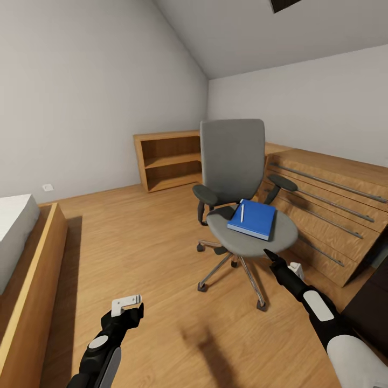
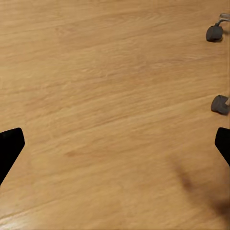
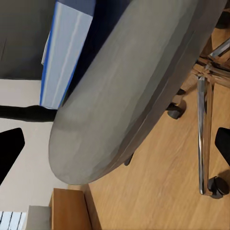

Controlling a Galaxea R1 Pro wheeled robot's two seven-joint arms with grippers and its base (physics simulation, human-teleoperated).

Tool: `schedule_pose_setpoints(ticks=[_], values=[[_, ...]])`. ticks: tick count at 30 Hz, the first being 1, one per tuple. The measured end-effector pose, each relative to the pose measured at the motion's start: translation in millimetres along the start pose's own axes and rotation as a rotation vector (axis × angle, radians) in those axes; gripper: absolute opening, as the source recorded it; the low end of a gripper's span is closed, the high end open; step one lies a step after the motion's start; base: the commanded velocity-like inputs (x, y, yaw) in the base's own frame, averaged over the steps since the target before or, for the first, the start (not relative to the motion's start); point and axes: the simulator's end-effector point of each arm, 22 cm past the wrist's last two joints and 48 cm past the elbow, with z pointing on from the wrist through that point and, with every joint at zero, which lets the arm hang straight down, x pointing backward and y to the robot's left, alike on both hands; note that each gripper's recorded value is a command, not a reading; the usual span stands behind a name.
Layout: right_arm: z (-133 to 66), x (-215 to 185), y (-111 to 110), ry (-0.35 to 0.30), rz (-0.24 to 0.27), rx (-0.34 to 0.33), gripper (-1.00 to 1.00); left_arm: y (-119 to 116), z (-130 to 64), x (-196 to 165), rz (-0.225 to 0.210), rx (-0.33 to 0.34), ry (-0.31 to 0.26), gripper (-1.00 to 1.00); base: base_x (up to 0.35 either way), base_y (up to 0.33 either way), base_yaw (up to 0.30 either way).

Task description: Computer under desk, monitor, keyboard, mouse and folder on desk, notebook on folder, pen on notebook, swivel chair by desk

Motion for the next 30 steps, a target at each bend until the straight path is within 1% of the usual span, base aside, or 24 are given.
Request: schedule_pose_setpoints(ticks=[7,20,23,28,30], values=[[0.0,0,0,0.000,0.000,0.000,1.00,0,0.0,0,0.000,-0.001,-0.001,1.00,-0.025,0.000,0.000],[1.1,4,0,0.011,-0.005,0.000,1.00,0,0.3,0,0.000,0.000,0.001,1.00,-0.298,0.000,0.000],[2.2,10,2,0.025,-0.017,-0.001,1.00,1,0.0,-1,-0.001,-0.001,-0.002,1.00,-0.079,0.000,0.000],[3.0,13,3,0.032,-0.019,-0.003,1.00,1,-0.3,-2,-0.001,-0.002,-0.005,1.00,-0.023,0.000,0.000],[3.2,16,9,0.036,-0.020,-0.012,1.00,1,-2.4,-6,-0.002,-0.001,-0.013,1.00,-0.007,0.000,0.000]])
